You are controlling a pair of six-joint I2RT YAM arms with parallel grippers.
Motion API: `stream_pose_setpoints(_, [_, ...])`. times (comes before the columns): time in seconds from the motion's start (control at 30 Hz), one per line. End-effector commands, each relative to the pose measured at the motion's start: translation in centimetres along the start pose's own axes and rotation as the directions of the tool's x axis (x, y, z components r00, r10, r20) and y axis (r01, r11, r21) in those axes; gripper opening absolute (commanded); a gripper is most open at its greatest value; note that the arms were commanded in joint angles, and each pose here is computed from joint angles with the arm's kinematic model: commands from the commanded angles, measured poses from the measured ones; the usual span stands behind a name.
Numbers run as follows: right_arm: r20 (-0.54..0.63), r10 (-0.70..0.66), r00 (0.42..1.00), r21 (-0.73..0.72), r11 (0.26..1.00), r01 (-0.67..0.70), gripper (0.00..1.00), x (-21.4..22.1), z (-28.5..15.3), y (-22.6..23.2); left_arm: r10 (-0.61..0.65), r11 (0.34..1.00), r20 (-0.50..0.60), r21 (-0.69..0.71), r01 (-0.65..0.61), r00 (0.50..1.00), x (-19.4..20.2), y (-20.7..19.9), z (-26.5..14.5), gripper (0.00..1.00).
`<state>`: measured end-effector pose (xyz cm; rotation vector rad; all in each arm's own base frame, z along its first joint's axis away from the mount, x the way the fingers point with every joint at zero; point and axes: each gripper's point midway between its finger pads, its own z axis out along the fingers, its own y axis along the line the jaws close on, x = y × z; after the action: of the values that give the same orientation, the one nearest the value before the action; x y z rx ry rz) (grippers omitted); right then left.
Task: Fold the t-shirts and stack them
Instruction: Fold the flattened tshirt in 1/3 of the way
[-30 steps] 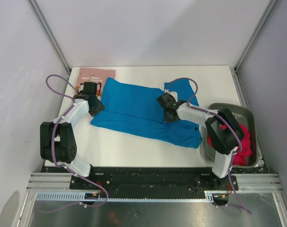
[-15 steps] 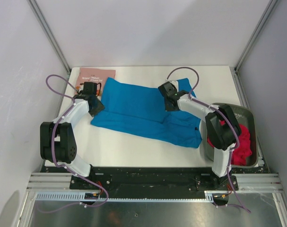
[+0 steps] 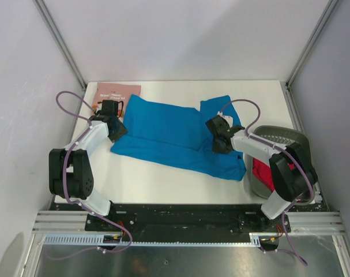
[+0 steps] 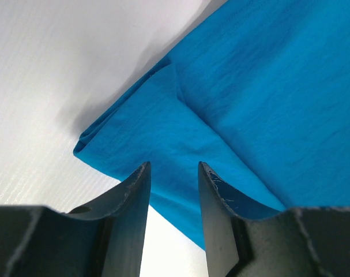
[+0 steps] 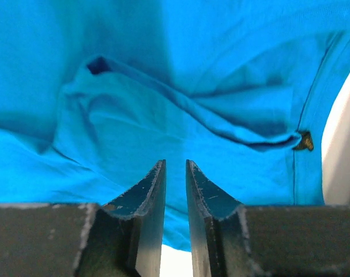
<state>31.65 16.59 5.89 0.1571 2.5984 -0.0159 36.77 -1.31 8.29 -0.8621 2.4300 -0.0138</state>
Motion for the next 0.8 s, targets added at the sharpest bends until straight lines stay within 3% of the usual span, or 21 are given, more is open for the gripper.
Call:
stream_pose_setpoints(0.0, [-0.004,0.08,0.997,-0.054,0.995,-0.08,0.24,1.0,-0.6,0.3,0.006,1.0,0.025,0.027,-0.007,1.0,-0.7,-0.4,-0.4,0.43])
stream_pose_setpoints(0.33, [-0.029,0.112,0.993,-0.054,0.992,-0.113,0.22,0.8,2.0,-0.6,0.005,1.0,0.023,0.026,-0.006,1.0,-0.6,-0.3,-0.3,0.43])
stream_pose_setpoints(0.77, [0.066,0.096,0.993,-0.016,0.995,-0.095,0.22,-4.5,4.7,-0.9,0.007,1.0,0.017,0.023,-0.008,1.0,-0.5,-0.3,-0.1,0.43])
